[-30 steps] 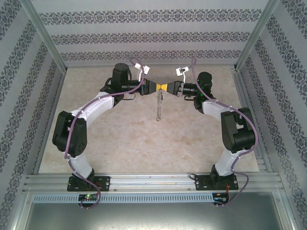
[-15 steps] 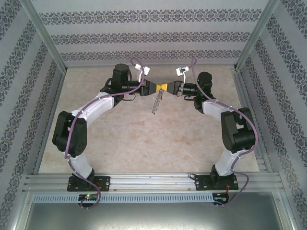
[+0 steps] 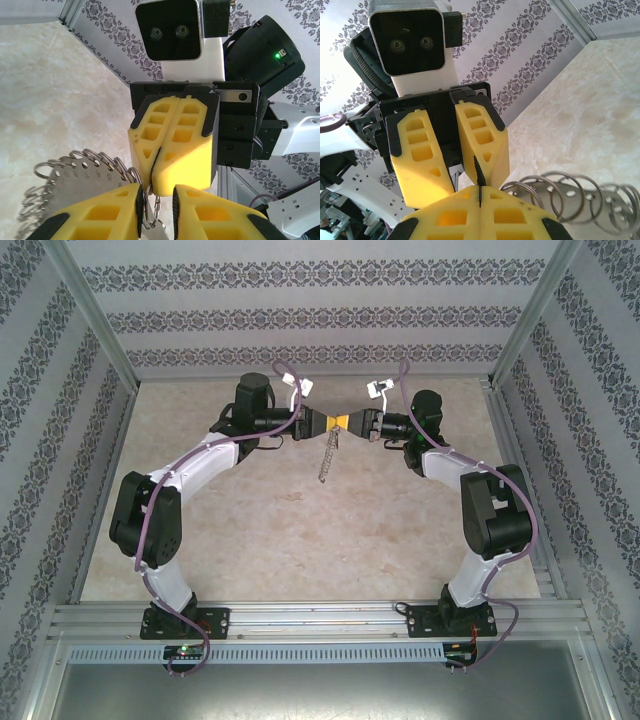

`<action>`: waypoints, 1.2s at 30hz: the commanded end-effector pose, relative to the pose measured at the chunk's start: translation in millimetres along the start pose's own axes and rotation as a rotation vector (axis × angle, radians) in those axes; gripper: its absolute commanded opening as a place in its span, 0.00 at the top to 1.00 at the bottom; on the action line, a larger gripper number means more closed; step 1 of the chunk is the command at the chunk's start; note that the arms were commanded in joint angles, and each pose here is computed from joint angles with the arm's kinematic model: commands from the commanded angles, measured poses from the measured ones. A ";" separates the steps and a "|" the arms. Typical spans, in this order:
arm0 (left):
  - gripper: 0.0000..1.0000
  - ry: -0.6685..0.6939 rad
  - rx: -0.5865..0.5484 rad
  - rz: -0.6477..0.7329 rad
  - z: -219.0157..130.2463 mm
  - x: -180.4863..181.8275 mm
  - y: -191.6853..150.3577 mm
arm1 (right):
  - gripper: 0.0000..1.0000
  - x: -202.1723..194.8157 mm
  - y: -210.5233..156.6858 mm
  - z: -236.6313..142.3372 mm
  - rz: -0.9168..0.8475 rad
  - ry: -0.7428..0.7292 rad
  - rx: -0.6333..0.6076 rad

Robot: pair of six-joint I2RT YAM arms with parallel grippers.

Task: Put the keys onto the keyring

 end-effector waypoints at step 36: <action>1.00 -0.050 -0.049 0.129 -4.1 -17.8 -7.9 | 0.58 18.6 17.2 -27.6 -0.114 -0.232 -0.123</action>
Point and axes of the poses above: each hand's point on the last joint's axis, 136 mm out from that joint toward the fingers, its own z axis out along the fingers, its own x axis along the line the jaws close on, y = z × x, the point moved 8 cm from there along -z, back along the fingers, and after that the axes turned 15 degrees about -z, right-handed, at the moved point
